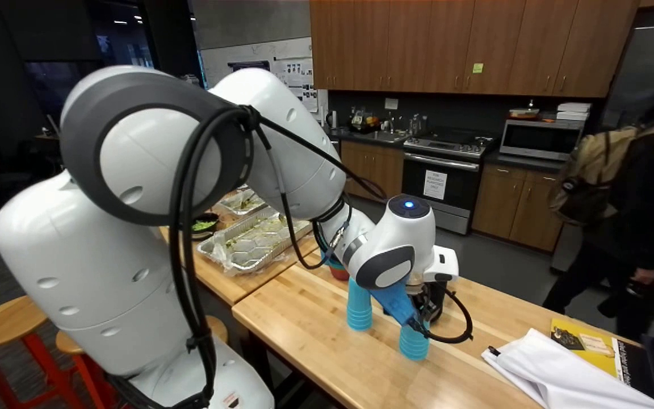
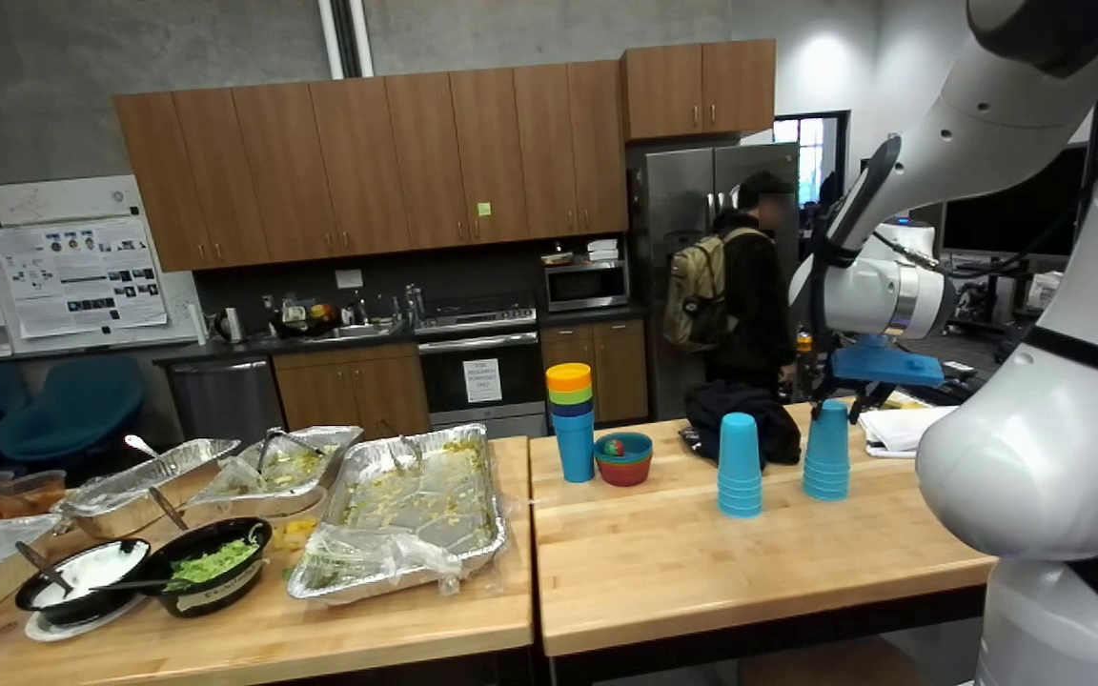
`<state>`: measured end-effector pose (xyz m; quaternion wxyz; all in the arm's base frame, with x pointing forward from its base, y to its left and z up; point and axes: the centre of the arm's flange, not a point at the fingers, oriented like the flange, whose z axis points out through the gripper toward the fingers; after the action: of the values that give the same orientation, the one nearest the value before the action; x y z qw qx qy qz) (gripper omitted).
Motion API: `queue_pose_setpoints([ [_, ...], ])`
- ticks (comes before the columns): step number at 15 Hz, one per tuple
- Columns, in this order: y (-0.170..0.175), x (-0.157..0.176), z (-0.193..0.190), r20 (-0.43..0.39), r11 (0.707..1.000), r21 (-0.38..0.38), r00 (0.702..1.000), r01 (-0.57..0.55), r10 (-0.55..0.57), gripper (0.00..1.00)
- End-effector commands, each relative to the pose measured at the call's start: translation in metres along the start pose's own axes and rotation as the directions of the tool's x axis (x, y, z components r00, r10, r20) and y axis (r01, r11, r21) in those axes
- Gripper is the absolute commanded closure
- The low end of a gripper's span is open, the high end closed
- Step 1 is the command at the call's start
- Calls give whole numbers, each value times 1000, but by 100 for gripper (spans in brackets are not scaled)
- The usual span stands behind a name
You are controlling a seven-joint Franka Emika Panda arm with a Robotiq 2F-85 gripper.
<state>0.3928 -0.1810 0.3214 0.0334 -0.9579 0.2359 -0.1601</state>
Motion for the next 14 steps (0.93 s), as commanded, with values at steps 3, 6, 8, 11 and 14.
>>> queue_pose_setpoints([
  [3,4,10,-2,125,1000,19,992,0,-2,66],
  [6,4,12,-4,192,999,46,981,-6,-3,66],
  [8,6,11,-7,224,996,88,974,15,-34,66],
  [11,6,11,-6,72,996,-90,997,5,1,66],
  [14,6,10,-9,144,996,-62,989,57,-47,66],
])
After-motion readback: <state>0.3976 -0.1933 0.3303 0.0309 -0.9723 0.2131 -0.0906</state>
